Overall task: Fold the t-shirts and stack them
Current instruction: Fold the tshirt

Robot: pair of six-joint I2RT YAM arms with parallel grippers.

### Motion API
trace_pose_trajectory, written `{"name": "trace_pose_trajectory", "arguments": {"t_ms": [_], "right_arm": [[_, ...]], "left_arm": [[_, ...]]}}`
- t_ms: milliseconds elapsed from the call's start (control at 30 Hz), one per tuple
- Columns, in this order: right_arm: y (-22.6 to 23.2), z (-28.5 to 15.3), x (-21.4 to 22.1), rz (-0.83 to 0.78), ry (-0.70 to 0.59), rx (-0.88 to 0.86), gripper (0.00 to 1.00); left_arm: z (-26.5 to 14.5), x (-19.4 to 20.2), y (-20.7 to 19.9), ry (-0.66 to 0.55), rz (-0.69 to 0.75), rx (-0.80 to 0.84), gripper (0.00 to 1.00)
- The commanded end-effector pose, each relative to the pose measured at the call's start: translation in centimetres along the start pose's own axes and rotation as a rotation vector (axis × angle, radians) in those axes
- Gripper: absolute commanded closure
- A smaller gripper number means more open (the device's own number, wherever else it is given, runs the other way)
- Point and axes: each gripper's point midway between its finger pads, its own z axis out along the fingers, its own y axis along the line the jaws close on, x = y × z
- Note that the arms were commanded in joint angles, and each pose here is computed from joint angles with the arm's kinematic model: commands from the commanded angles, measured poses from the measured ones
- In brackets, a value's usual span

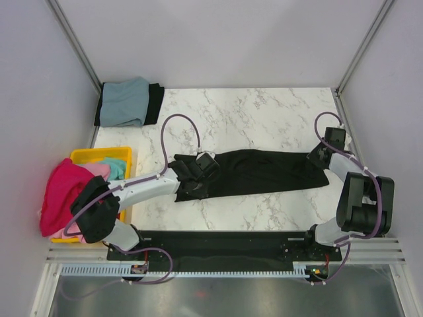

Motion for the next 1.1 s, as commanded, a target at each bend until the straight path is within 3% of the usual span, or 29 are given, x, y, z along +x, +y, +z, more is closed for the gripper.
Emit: {"name": "trace_pose_trajectory", "arguments": {"t_ms": [0,133,367,533,767,900,1067], "right_arm": [[3.4,-2.9,-5.1,0.045,-0.111,-0.106,1.0],[6.4,-4.0,-9.4,0.063,-0.162,-0.16,1.0],[10.9,-1.2,-14.1,0.069,-0.153,-0.242,1.0],[12.2,1.7,-14.2,0.074,-0.097,-0.266,1.0],[12.1,3.8,-12.7,0.071,-0.035,-0.274,1.0],[12.3,3.4,-13.4,0.064,-0.053,-0.288,1.0],[11.3,1.7,-14.1,0.085,-0.078,-0.293,1.0]], "left_arm": [[-4.5,-5.3,0.5,-0.13,0.044,0.024,0.98],[-6.9,-10.0,2.5,-0.195,0.058,0.022,0.98],[-7.7,-18.7,8.4,-0.257,0.076,-0.072,0.98],[-7.1,-24.1,11.8,-0.291,0.023,-0.175,0.98],[-4.3,-26.6,12.3,-0.264,0.085,-0.22,0.98],[-6.3,-27.4,12.8,-0.3,0.106,-0.261,0.98],[-7.8,-25.1,11.7,-0.29,0.112,-0.245,0.98]]}}
